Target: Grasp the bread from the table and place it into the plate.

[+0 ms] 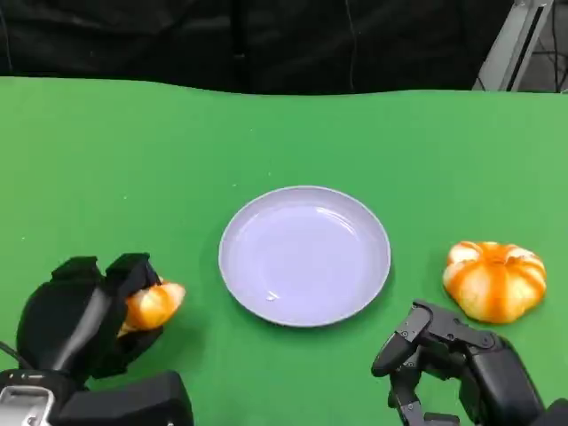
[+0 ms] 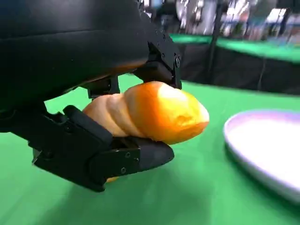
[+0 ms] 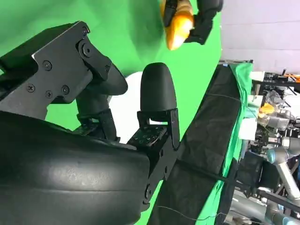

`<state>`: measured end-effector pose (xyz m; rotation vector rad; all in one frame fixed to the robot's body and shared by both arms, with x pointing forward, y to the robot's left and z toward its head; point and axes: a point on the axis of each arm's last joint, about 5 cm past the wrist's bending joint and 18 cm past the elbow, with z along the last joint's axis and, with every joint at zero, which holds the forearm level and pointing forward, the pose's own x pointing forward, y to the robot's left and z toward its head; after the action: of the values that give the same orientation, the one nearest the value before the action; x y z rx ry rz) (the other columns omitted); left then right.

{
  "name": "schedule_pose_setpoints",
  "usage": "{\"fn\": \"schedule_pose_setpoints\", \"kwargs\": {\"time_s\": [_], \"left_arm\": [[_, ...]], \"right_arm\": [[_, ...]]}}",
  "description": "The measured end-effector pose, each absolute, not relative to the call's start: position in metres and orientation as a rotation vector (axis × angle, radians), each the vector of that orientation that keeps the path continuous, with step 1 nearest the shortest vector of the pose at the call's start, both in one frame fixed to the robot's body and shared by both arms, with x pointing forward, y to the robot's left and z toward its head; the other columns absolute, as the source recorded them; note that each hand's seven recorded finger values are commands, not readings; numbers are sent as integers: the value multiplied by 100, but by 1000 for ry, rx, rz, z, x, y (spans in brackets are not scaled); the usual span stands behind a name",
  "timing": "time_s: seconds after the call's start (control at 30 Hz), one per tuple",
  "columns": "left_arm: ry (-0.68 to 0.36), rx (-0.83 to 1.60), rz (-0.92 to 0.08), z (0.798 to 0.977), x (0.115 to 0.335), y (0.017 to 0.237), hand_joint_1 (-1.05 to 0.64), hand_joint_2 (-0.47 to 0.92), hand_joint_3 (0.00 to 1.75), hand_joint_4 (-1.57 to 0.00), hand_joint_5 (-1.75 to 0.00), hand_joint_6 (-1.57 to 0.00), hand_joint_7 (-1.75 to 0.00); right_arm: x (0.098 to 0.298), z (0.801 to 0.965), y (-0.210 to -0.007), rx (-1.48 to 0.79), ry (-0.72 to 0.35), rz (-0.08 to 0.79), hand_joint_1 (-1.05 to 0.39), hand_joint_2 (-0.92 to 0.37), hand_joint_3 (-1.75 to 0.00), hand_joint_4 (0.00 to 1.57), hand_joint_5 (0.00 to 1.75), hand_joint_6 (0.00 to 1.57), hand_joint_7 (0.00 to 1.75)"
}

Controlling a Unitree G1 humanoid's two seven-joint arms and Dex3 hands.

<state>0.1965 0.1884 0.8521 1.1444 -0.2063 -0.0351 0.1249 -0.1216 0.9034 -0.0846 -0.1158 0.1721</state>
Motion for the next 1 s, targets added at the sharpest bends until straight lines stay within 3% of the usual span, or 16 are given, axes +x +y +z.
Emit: {"fn": "schedule_pose_setpoints", "kwargs": {"time_s": [0.27,0.4,0.53,0.63,0.83,1.0], "left_arm": [[-311,1130,4,858,196,184,-15,43,124,-85,-175,-63,-175],[-435,1091,21,861,195,180,-17,39,132,-90,-175,-65,-175],[-485,1079,18,867,199,177,-18,36,137,-92,-175,-67,-175],[-527,1079,28,871,204,173,-17,27,145,-94,-175,-68,-175],[-637,1025,49,882,218,151,-18,28,148,-96,-175,-70,-175],[-651,1015,43,883,219,147,-18,28,148,-95,-175,-71,-175]], "right_arm": [[124,903,-122,-81,-114,171,3,-43,-127,70,167,72,137],[123,903,-121,-79,-111,173,1,-44,-125,70,166,72,137],[123,906,-121,-76,-114,169,0,-45,-122,70,166,72,137],[123,906,-121,-76,-114,168,4,-44,-125,70,166,72,137],[123,907,-120,-76,-118,173,6,-43,-127,71,167,72,137],[123,907,-120,-77,-118,173,5,-43,-128,71,167,72,136]]}}
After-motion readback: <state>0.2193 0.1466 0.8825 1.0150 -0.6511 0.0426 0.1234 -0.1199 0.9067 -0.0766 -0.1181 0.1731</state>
